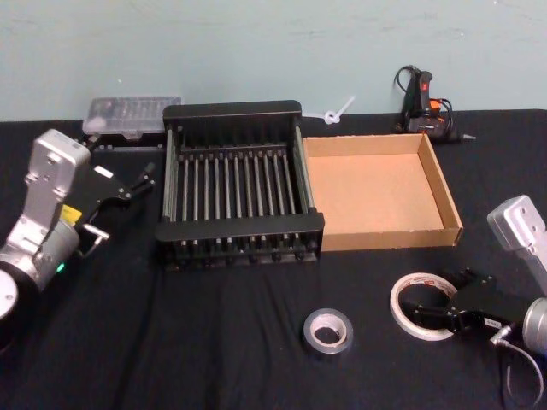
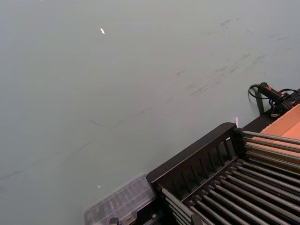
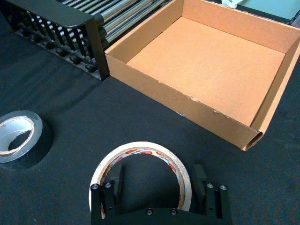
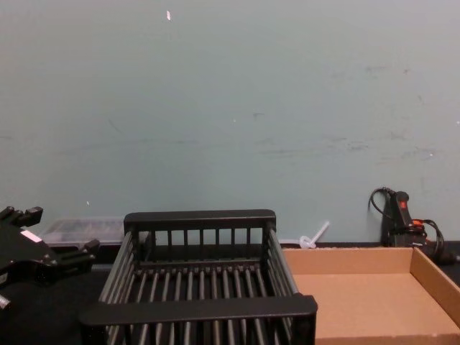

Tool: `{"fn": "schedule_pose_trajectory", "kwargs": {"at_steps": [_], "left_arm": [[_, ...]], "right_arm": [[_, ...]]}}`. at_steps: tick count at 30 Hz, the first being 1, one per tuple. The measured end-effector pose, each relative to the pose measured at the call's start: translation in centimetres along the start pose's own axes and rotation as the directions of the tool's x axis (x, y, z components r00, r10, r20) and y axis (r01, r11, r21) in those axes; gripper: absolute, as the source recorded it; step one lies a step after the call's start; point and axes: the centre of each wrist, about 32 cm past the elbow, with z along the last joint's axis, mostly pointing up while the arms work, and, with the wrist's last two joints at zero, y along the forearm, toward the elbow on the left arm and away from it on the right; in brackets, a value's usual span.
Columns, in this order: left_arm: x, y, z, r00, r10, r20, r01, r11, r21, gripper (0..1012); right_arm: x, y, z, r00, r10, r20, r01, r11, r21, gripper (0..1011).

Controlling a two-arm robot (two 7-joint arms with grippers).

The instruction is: Pick up the white tape and place it into the black box , Pick up the silver tape and place it into the brown box.

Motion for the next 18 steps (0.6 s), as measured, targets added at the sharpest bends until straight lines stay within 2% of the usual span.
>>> {"fn": "schedule_pose_trajectory", "kwargs": {"at_steps": [3, 14, 16, 17, 18], "left_arm": [[0.00, 0.00, 0.00, 1.0000, 0.000, 0.000, 0.000, 1.0000, 0.000, 1001], [0.00, 0.00, 0.00, 1.0000, 0.000, 0.000, 0.000, 1.0000, 0.000, 1001], [0.00, 0.00, 0.00, 1.0000, 0.000, 0.000, 0.000, 1.0000, 0.000, 1001], [0.00, 0.00, 0.00, 1.0000, 0.000, 0.000, 0.000, 1.0000, 0.000, 1001], [0.00, 0.00, 0.00, 1.0000, 0.000, 0.000, 0.000, 1.0000, 0.000, 1001]], "right_arm": [[0.00, 0.00, 0.00, 1.000, 0.000, 0.000, 0.000, 1.000, 0.000, 925], [0.00, 0.00, 0.00, 1.000, 0.000, 0.000, 0.000, 1.000, 0.000, 620], [0.00, 0.00, 0.00, 1.000, 0.000, 0.000, 0.000, 1.000, 0.000, 517], [0.00, 0.00, 0.00, 1.000, 0.000, 0.000, 0.000, 1.000, 0.000, 517], [0.00, 0.00, 0.00, 1.000, 0.000, 0.000, 0.000, 1.000, 0.000, 457]]}}
